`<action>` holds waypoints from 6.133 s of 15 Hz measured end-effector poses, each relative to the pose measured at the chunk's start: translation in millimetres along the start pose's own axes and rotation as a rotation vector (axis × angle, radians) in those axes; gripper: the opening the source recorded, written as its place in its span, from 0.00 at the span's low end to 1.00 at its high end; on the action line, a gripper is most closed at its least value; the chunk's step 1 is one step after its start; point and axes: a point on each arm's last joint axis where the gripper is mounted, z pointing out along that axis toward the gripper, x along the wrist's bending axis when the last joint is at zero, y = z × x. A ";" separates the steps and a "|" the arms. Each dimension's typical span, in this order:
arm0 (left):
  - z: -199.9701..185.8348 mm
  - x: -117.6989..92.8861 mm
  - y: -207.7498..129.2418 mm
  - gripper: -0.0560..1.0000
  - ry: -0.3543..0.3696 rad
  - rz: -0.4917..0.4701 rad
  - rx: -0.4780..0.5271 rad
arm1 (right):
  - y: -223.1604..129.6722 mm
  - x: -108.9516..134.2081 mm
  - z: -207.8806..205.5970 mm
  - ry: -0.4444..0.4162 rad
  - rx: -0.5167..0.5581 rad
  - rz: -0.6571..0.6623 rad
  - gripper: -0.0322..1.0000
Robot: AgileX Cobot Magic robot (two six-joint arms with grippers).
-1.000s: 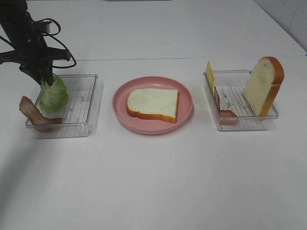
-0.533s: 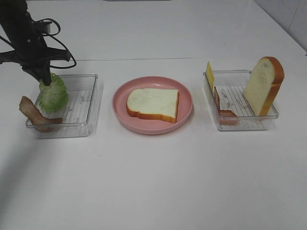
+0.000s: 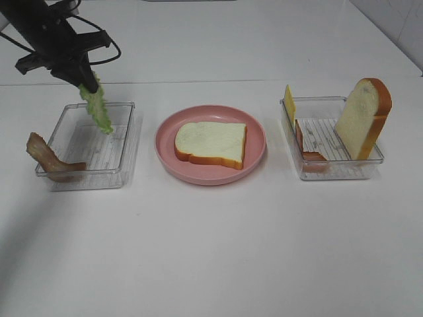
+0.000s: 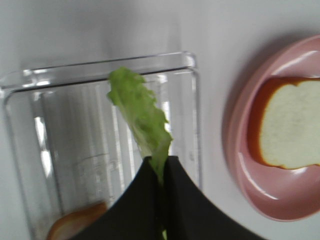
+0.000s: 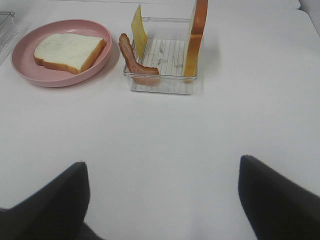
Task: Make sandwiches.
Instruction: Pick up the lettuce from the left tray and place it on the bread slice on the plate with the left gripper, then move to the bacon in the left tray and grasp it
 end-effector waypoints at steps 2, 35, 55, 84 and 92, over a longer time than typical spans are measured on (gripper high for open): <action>-4.7 -20.5 5.4 0.07 -0.203 0.004 -0.068 | 0.0 0.0 0.0 0.000 0.000 0.000 0.79; 122.1 -119.0 -41.9 0.40 -0.118 0.308 0.035 | 0.0 0.0 0.0 0.000 0.000 0.000 0.79; -60.8 -49.0 -8.8 0.75 0.277 0.203 -0.139 | 0.0 0.0 0.0 0.000 0.000 0.000 0.79; -6.3 46.3 -100.2 0.66 0.230 -0.097 0.011 | 0.0 0.0 0.0 0.000 0.000 0.000 0.79; 15.7 55.8 -101.6 0.44 0.239 -0.104 0.055 | 0.0 0.0 0.0 0.000 0.000 0.000 0.79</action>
